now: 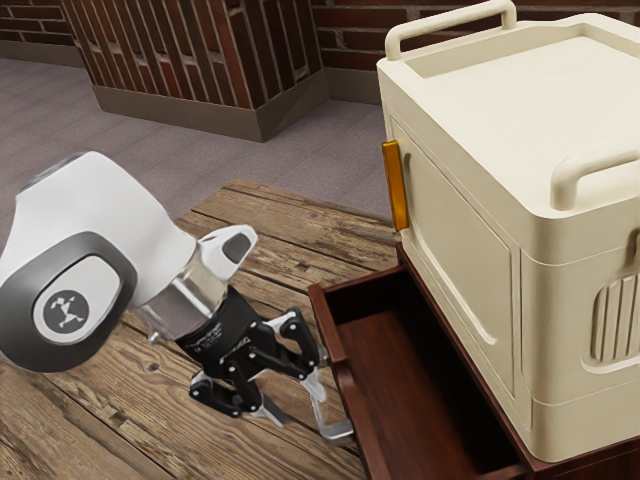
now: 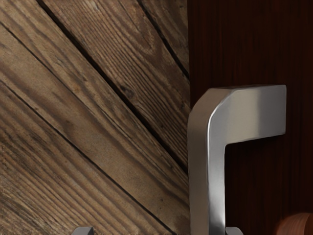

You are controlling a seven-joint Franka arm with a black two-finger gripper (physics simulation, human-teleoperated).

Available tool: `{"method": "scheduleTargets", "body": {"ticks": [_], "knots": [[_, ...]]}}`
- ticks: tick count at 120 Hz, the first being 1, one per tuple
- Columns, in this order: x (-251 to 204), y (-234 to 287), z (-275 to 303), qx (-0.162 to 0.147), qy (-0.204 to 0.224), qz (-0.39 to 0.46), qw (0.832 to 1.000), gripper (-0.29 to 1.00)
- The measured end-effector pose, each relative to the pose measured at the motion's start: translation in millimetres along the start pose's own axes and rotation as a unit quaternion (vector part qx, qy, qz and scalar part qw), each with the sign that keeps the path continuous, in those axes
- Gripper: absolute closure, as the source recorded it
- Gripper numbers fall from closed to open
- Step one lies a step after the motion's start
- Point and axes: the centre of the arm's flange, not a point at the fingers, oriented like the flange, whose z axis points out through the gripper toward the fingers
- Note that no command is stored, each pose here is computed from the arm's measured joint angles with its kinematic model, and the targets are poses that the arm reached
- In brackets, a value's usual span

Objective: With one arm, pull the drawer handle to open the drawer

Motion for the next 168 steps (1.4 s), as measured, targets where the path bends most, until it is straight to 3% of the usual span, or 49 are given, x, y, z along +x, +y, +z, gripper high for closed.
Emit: {"method": "scheduleTargets", "body": {"ticks": [74,114,132,143,153,168], "knots": [[-8,-20,-15,0.049,-0.007,-0.040,0.998,0.38],[-15,-19,-30,0.040,0.002,-0.049,0.998,0.31],[-10,-22,-79,0.031,0.017,-0.049,0.998,0.30],[1,15,-163,0.023,0.073,-0.016,0.997,0.22],[50,50,-206,0.051,0.109,0.000,0.993,0.15],[144,67,-187,0.128,0.112,0.025,0.985,0.09]]}}
